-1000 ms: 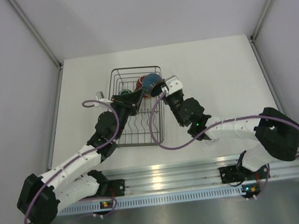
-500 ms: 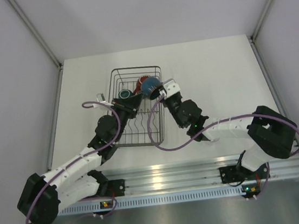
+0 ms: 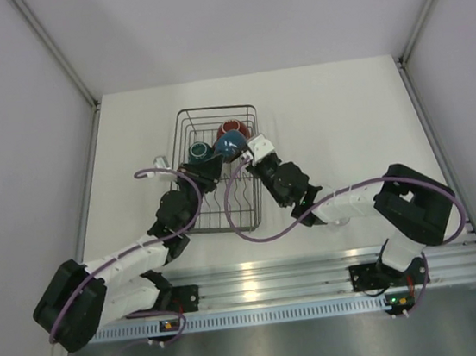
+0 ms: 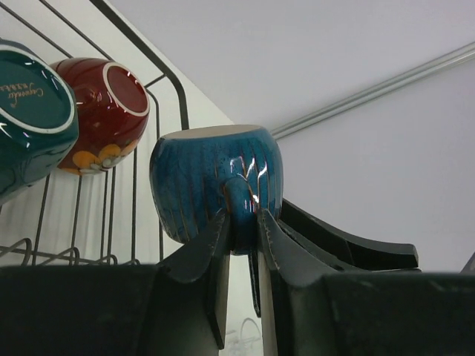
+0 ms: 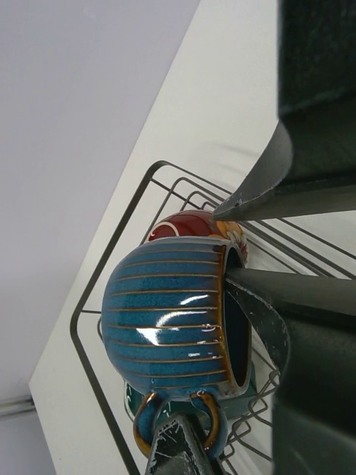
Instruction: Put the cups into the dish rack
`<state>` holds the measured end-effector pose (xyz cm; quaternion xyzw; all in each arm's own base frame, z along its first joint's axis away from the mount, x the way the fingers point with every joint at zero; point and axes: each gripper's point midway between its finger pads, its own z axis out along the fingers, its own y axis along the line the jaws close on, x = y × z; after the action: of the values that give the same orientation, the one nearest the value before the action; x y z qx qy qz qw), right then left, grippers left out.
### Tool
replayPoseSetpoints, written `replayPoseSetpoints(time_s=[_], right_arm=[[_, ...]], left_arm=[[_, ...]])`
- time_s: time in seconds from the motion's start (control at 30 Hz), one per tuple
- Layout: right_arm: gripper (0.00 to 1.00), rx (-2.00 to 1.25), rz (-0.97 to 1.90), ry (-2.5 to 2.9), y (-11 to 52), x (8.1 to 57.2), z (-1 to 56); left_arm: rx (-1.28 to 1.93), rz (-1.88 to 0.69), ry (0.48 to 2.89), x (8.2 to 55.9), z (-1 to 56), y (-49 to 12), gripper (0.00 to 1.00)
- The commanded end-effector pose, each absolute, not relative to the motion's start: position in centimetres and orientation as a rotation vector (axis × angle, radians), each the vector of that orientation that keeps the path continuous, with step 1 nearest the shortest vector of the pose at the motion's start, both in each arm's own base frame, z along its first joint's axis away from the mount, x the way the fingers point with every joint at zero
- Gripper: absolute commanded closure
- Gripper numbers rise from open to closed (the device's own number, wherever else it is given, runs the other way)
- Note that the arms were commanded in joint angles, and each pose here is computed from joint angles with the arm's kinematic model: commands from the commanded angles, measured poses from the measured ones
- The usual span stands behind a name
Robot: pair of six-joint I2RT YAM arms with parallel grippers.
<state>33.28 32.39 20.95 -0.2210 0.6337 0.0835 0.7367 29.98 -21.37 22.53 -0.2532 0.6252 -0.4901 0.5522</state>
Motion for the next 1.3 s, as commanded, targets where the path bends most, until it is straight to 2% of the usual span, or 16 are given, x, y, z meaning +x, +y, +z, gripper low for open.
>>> replayPoseSetpoints(time_s=[0.0, 0.33, 0.93, 1.27], right_arm=[[0.65, -0.4, 0.272, 1.31, 33.7, 33.4, 24.7], [0.58, -0.408, 0.269, 1.334, 32.3, 32.5, 23.2], [0.57, -0.386, 0.268, 1.394, 29.9, 31.1, 20.9], [0.57, -0.361, 0.24, 1.407, 28.6, 30.8, 20.6]], left_arm=[[-0.522, -1.185, 1.329, 30.0, 25.9, -21.2, 1.0], [-0.44, -1.095, 1.294, 31.2, 27.0, -21.5, 1.0], [-0.296, -1.054, 1.26, 32.1, 26.7, -23.3, 1.0], [0.01, -0.966, 1.246, 32.5, 26.3, -26.5, 1.0]])
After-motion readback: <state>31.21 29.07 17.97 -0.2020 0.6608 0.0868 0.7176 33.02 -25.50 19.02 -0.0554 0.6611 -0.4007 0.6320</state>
